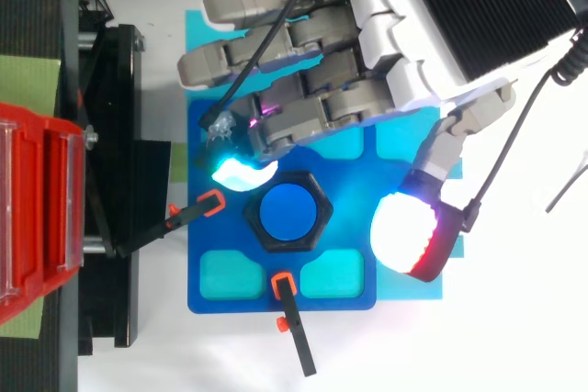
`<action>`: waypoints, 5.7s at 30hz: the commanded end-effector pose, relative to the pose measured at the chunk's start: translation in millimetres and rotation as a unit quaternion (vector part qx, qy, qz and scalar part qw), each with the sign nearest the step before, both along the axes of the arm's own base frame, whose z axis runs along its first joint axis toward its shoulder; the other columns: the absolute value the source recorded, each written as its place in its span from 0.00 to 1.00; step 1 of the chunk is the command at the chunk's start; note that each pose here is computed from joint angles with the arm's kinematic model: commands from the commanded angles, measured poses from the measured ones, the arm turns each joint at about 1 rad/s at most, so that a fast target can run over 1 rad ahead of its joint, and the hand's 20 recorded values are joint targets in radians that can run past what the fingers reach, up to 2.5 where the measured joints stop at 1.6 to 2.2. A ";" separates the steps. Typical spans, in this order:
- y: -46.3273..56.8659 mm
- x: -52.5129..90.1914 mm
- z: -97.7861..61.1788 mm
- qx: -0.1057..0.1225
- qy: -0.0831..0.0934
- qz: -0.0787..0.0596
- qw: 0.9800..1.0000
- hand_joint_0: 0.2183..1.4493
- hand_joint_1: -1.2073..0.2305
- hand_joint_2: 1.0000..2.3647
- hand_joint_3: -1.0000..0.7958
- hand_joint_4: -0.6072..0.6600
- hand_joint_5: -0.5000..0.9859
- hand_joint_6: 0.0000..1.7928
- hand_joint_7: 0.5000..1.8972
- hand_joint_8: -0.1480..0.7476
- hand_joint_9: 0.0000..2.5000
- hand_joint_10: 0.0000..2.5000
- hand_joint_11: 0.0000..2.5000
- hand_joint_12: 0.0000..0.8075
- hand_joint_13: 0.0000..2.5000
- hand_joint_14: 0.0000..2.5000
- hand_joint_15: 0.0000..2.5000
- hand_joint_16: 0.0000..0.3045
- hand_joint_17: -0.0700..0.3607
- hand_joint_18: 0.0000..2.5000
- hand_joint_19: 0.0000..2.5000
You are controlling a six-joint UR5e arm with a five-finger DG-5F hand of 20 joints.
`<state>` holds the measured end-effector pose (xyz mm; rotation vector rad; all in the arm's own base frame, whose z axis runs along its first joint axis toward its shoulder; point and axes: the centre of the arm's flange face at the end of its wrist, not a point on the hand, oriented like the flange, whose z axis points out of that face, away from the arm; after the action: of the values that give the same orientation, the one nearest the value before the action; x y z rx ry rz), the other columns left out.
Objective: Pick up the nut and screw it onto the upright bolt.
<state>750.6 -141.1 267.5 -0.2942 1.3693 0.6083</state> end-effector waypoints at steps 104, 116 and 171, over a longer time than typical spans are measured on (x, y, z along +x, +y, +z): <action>25.3 22.9 -29.1 0.057 0.018 -0.015 0.998 0.20 0.72 0.00 0.28 0.58 0.17 0.28 0.17 0.41 0.10 0.00 0.00 0.40 0.01 0.00 0.00 0.14 0.38 0.00 0.00; 26.5 21.2 -30.6 0.054 0.028 -0.016 0.998 0.21 0.72 0.00 0.28 0.65 0.21 0.28 0.34 0.44 0.12 0.00 0.00 0.41 0.01 0.00 0.00 0.14 0.39 0.00 0.00; -9.3 14.2 -27.2 0.040 0.003 -0.012 0.999 0.23 0.66 0.00 0.28 0.66 0.31 0.38 0.43 0.49 0.31 0.00 0.00 0.36 0.16 0.00 0.00 0.11 0.33 0.01 0.00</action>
<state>764.9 -149.6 240.1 -0.2119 1.3488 0.6439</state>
